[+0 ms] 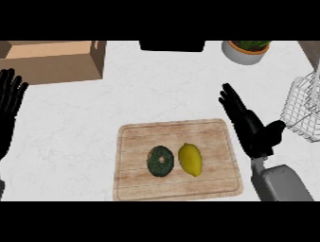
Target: Pick the lemon from the cutting board and place it in the tiered basket
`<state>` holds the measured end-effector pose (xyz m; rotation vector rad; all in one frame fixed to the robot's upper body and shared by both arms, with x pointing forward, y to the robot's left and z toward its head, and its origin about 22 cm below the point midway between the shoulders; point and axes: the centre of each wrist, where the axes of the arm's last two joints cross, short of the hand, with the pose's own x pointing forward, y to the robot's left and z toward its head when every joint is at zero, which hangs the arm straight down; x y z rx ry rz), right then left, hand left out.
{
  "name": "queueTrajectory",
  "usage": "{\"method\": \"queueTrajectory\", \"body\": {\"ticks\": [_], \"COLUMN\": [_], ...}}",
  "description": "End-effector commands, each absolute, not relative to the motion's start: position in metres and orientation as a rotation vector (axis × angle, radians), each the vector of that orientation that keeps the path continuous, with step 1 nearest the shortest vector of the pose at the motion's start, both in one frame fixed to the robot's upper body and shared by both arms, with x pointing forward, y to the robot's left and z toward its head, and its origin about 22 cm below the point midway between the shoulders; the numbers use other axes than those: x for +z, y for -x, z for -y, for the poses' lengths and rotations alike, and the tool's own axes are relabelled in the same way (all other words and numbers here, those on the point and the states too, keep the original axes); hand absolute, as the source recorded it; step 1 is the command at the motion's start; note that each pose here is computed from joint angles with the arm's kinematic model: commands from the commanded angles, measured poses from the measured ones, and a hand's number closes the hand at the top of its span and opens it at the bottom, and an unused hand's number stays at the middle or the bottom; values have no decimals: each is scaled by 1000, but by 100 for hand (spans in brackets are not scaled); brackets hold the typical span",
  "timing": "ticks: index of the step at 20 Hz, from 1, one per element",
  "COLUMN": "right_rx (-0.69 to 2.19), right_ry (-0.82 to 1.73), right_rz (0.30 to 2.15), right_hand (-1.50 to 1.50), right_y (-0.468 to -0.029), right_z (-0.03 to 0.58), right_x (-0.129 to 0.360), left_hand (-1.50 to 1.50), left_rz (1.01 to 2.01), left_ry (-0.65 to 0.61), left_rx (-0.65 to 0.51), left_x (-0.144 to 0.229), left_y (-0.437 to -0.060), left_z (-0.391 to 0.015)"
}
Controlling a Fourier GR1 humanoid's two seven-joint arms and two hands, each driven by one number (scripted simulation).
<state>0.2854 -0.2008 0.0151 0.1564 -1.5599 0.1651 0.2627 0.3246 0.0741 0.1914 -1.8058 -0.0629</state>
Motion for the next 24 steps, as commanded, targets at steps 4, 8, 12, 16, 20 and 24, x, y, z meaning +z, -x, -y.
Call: {"method": "queueTrajectory", "body": {"ticks": [4, 8, 12, 16, 20, 24], "right_rx": [326, 220, 1, 199, 496, 794], "right_ry": [-322, 312, 359, 490, 746, 827], "right_rz": [1908, 1697, 1770, 1852, 1715, 1504], "right_hand": [150, 150, -150, -150, -150, -150], "right_y": [-264, -268, -234, -217, -226, -217], "right_z": [112, 169, 104, 97, 136, 142], "right_x": [62, 15, 12, 27, 22, 26], "left_hand": [0, 0, 0, 0, 0, 0], "left_rz": [1598, 1441, 1406, 1426, 1410, 1391], "left_ry": [-152, -148, -96, -104, -96, -121], "left_rx": [-70, -39, -80, -83, -73, -69], "left_x": [46, 21, 26, 22, 21, 22], "left_y": [-245, -238, -247, -257, -244, -245], "left_z": [-324, -322, -301, -292, -303, -299]}}
